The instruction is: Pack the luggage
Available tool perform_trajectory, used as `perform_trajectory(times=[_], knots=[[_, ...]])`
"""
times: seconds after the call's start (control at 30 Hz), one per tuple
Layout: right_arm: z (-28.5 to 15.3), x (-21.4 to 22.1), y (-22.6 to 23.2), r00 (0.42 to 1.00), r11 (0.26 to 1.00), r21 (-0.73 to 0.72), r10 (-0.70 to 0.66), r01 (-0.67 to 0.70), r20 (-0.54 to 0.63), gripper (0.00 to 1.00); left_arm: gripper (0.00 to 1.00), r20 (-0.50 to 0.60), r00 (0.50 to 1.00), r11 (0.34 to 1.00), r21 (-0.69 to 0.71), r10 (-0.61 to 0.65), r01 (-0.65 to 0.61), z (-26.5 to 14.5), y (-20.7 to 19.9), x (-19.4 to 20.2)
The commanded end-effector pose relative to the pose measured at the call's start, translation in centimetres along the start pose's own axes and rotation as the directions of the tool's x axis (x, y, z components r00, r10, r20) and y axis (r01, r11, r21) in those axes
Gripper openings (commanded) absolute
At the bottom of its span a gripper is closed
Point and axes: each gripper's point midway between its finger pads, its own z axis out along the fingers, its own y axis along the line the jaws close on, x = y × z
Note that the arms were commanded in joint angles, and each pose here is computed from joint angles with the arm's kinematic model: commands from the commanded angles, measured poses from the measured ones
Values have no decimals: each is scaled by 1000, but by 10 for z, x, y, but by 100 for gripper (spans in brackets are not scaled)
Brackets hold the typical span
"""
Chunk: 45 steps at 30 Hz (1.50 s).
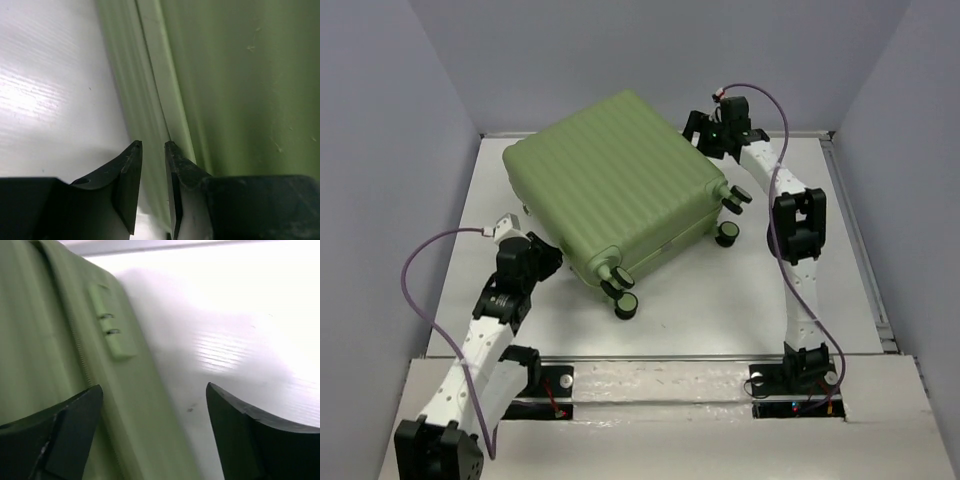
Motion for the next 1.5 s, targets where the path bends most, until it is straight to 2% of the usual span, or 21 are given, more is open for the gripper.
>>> perform_trajectory(times=[0.0,0.17,0.23,0.3,0.37,0.4,0.43,0.5,0.53,0.57,0.6,0.7,0.73,0.8,0.83,0.87,0.9,1.0,1.03,1.17,1.47], knots=[[-108,-84,94,984,984,-158,-52,79,170,95,44,135,991,991,129,16,-33,-50,-42,-44],[-184,-109,89,950,986,-67,-126,151,287,97,65,408,911,993,61,66,-99,-101,-73,-145],[-219,-97,103,940,979,-101,-140,179,310,89,73,448,891,989,85,70,-121,-104,-95,-169],[-236,-72,124,935,968,-146,-150,206,322,38,75,496,867,985,120,47,-121,-117,-120,-198],[-254,-15,153,932,939,-220,-188,263,310,7,79,515,856,975,162,49,-153,-113,-151,-222],[-243,29,149,948,935,-242,-196,258,253,7,81,483,872,979,124,83,-162,-89,-155,-224],[-266,32,175,934,911,-289,-211,296,289,7,81,478,873,978,115,98,-173,-81,-161,-230],[-284,85,186,927,867,-364,-242,340,288,7,85,483,868,972,125,116,-200,-76,-182,-252],[-291,108,198,927,843,-408,-252,351,277,7,85,439,886,978,74,145,-197,-43,-173,-254],[-299,134,190,936,838,-427,-251,338,248,7,86,439,888,971,117,137,-208,-42,-185,-266],[-303,148,186,939,833,-441,-257,335,228,7,85,398,906,975,102,143,-199,-14,-180,-266],[-303,183,162,955,855,-428,-244,293,168,7,85,387,914,981,93,121,-169,11,-167,-299],[-303,191,157,958,857,-427,-247,287,148,7,85,326,937,988,43,126,-148,44,-148,-295],[-293,203,145,964,874,-406,-246,267,104,7,85,317,939,986,58,130,-156,57,-145,-315],[-280,213,134,968,893,-375,-245,249,61,7,85,236,962,990,9,137,-144,91,-125,-302],[-275,218,130,970,900,-364,-241,240,42,7,85,256,953,985,18,159,-169,91,-133,-319],[-269,222,126,971,907,-352,-239,232,26,7,86,199,965,985,-7,169,-171,120,-120,-310],[-249,221,113,974,934,-281,-225,219,13,7,87,174,967,982,-3,185,-188,136,-123,-320],[-243,216,108,975,944,-244,-222,222,26,7,87,120,975,983,-16,185,-184,159,-111,-309],[-220,209,107,975,953,-210,-220,218,12,7,87,80,981,984,8,177,-179,196,-105,-311],[-180,172,115,975,965,-143,-215,220,48,7,85,-140,976,985,65,169,-161,255,-77,-227]])
